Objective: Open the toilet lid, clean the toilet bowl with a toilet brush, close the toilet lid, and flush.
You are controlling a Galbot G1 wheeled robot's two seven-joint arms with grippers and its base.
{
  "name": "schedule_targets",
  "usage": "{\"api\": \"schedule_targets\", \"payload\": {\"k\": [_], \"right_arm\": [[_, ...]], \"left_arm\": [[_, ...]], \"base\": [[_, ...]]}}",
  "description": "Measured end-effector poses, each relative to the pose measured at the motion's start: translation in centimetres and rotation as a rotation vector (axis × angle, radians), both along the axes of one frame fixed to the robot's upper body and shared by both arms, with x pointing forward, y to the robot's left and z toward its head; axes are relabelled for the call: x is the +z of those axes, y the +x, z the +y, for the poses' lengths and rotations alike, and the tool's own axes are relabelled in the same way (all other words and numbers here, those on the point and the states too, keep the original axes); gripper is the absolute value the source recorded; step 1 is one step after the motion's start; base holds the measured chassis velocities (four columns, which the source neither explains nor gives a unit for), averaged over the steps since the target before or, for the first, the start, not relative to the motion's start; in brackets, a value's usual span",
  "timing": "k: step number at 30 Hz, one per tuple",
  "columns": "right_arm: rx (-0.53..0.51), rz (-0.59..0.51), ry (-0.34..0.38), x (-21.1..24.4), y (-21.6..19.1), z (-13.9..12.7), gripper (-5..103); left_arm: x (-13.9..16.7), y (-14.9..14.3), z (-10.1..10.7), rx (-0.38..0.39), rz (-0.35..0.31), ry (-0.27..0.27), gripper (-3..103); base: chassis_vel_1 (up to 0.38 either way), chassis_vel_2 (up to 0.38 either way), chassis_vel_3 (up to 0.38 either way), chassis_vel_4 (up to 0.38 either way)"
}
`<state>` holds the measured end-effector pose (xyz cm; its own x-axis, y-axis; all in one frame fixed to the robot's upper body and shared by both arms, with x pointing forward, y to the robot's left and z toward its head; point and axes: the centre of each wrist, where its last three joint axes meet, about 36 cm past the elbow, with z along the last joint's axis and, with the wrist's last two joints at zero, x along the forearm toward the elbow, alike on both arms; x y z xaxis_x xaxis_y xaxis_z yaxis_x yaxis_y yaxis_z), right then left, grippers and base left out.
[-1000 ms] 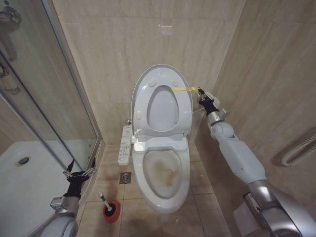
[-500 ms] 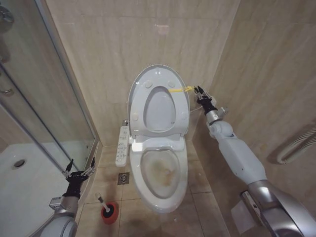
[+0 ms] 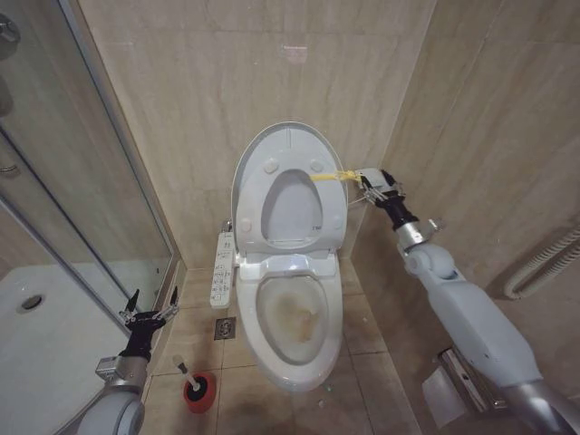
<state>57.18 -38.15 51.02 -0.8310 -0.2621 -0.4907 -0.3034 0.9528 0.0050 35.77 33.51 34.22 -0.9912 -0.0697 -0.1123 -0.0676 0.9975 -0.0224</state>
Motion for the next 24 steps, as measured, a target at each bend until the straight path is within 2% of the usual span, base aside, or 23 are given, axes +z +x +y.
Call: {"api": "schedule_targets", "payload": {"k": [1, 8, 9, 13, 18, 24], "right_arm": [[0.007, -0.009, 0.001, 0.2, -1.2, -0.1, 92], [0.025, -0.016, -0.004, 0.3, -3.2, 0.0, 92], [0.025, -0.016, -0.004, 0.3, -3.2, 0.0, 100], [0.016, -0.016, -0.006, 0.5, -2.5, -0.4, 100], [0.0, -0.005, -0.002, 0.8, -0.9, -0.7, 100], [-0.045, 0.059, 0.065, 1.4, 3.4, 0.4, 100]], "left_arm": [[-0.1, 0.1, -0.2, -0.004, 0.002, -0.001, 100], [-0.3, 0.2, -0.3, -0.006, 0.006, 0.0, 100], [-0.3, 0.2, -0.3, -0.006, 0.007, 0.001, 100], [-0.2, 0.0, -0.3, -0.008, 0.007, 0.001, 100], [0.1, -0.1, -0.2, -0.007, 0.0, 0.006, 100], [0.3, -0.1, 0.0, -0.005, -0.002, 0.009, 100]], "base": [[0.0, 0.0, 0.0, 0.0], [0.0, 0.0, 0.0, 0.0], [0.0, 0.0, 0.0, 0.0], [0.0, 0.0, 0.0, 0.0], [0.0, 0.0, 0.0, 0.0], [0.0, 0.0, 0.0, 0.0]]}}
